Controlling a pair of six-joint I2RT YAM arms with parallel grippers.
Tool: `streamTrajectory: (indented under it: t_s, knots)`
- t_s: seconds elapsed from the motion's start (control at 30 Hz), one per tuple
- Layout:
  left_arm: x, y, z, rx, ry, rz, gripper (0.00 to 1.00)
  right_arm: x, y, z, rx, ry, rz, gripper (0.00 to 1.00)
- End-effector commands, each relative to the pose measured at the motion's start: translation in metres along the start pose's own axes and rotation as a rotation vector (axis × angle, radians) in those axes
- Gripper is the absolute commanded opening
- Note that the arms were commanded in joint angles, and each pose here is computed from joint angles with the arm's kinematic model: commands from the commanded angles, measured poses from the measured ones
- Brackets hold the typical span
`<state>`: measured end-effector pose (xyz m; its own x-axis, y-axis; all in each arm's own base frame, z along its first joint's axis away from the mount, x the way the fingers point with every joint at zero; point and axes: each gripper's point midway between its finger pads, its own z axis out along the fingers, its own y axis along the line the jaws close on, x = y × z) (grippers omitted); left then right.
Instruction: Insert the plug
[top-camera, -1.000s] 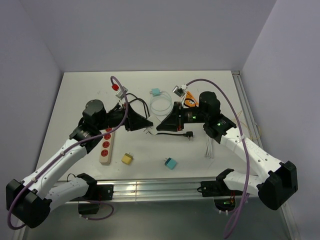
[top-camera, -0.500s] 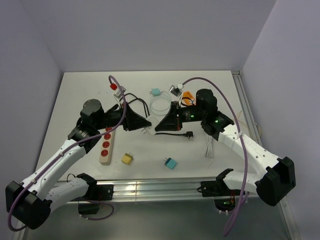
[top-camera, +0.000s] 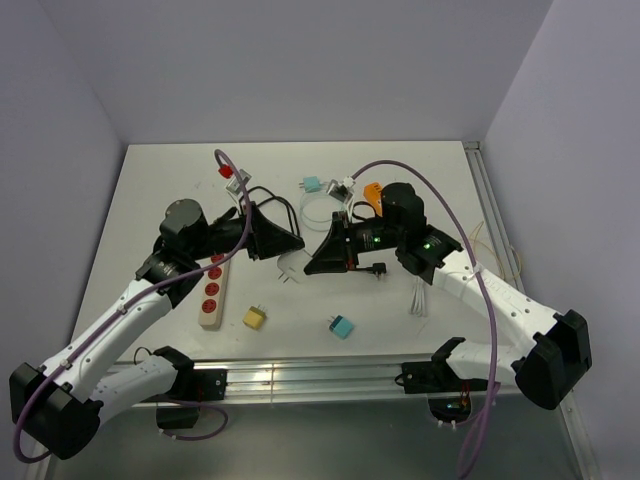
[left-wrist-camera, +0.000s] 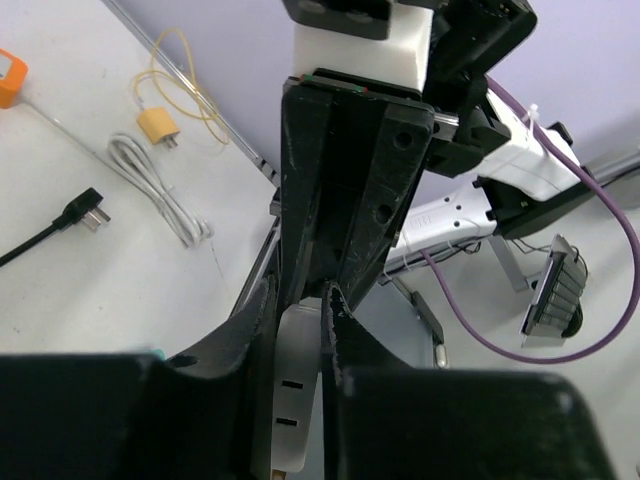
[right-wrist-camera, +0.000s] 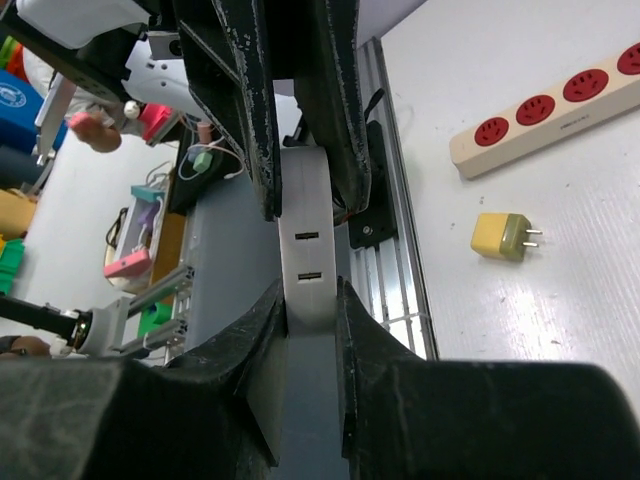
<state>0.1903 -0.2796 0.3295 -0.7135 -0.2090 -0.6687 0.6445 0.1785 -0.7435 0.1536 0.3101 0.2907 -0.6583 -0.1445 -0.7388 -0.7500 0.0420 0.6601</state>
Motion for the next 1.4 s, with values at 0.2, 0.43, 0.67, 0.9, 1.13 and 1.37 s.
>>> streamTrajectory:
  t_s: [0.2, 0.43, 0.67, 0.9, 1.13, 1.37]
  knots:
    - [-0.013, -0.015, -0.004, 0.019, -0.037, 0.067, 0.43, -0.026, 0.015, -0.002, -0.003, -0.070, -0.083, 0.00]
    - [-0.011, -0.018, -0.012, 0.008, -0.036, 0.105, 0.50, -0.029, 0.011, -0.005, 0.008, -0.086, -0.072, 0.00]
    - [-0.006, -0.018, -0.009, 0.047, -0.013, 0.080, 0.23, -0.031, 0.011, -0.006, -0.002, -0.090, -0.068, 0.00]
    - [-0.009, -0.019, -0.008, 0.043, -0.013, 0.071, 0.00, -0.029, 0.026, -0.004, -0.103, -0.051, -0.090, 0.37]
    - [-0.012, -0.020, -0.006, 0.051, -0.012, 0.062, 0.00, -0.028, 0.032, 0.011, -0.146, 0.015, -0.103, 0.51]
    - [-0.011, -0.019, -0.006, 0.043, -0.013, 0.064, 0.00, -0.021, 0.034, 0.023, -0.167, 0.056, -0.100, 0.43]
